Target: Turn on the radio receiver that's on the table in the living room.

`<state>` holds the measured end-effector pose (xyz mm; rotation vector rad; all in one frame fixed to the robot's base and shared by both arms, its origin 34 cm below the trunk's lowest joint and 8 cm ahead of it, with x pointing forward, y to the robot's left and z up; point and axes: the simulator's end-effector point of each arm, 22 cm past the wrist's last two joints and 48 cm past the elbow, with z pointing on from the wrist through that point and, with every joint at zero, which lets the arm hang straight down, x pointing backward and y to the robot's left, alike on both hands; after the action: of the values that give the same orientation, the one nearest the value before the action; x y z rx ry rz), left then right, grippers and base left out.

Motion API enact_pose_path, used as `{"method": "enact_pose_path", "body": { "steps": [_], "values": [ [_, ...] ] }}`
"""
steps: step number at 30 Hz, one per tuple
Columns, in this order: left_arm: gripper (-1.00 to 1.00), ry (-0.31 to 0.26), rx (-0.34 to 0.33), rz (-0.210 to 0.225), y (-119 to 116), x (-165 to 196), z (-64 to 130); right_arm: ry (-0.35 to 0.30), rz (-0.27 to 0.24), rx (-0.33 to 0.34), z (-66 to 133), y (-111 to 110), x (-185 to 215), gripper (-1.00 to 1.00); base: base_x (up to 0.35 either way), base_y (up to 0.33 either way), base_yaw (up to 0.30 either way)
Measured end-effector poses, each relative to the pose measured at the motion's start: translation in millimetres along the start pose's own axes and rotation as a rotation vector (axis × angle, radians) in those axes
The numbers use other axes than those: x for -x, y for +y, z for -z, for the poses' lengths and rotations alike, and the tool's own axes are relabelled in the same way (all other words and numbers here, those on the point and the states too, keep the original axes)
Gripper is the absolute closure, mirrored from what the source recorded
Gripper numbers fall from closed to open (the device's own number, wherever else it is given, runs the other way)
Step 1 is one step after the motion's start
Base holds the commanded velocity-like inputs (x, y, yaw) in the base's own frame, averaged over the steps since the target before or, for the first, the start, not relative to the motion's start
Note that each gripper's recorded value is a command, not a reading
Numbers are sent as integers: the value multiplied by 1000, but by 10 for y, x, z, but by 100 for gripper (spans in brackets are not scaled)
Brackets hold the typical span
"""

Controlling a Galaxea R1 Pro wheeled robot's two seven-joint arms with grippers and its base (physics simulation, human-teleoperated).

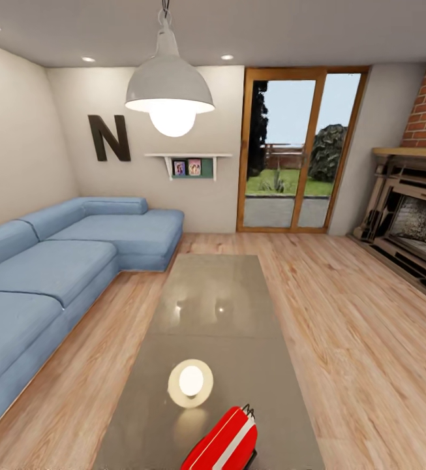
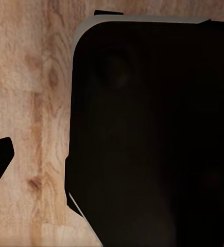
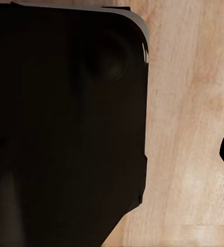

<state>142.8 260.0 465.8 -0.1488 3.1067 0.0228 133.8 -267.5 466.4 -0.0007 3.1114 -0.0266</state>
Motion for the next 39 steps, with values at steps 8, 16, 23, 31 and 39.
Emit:
{"method": "enact_pose_path", "body": {
  "steps": [8,16,23,31,39],
  "values": [
    [-100,13,0,0,-2,-50,1,12,0,2,3,7,-48,-100,0,0,0],
    [-100,29,1,0,-2,-106,51,25,0,2,53,7,-96,-100,0,0,0],
    [-100,43,2,-2,4,-155,163,37,0,3,166,7,-139,-100,0,0,0],
    [-100,57,3,-2,10,-206,288,51,1,3,291,6,-191,-100,0,0,0],
    [-100,71,5,-2,19,-260,409,64,1,3,413,4,-245,-100,0,0,0]
  ]
}}
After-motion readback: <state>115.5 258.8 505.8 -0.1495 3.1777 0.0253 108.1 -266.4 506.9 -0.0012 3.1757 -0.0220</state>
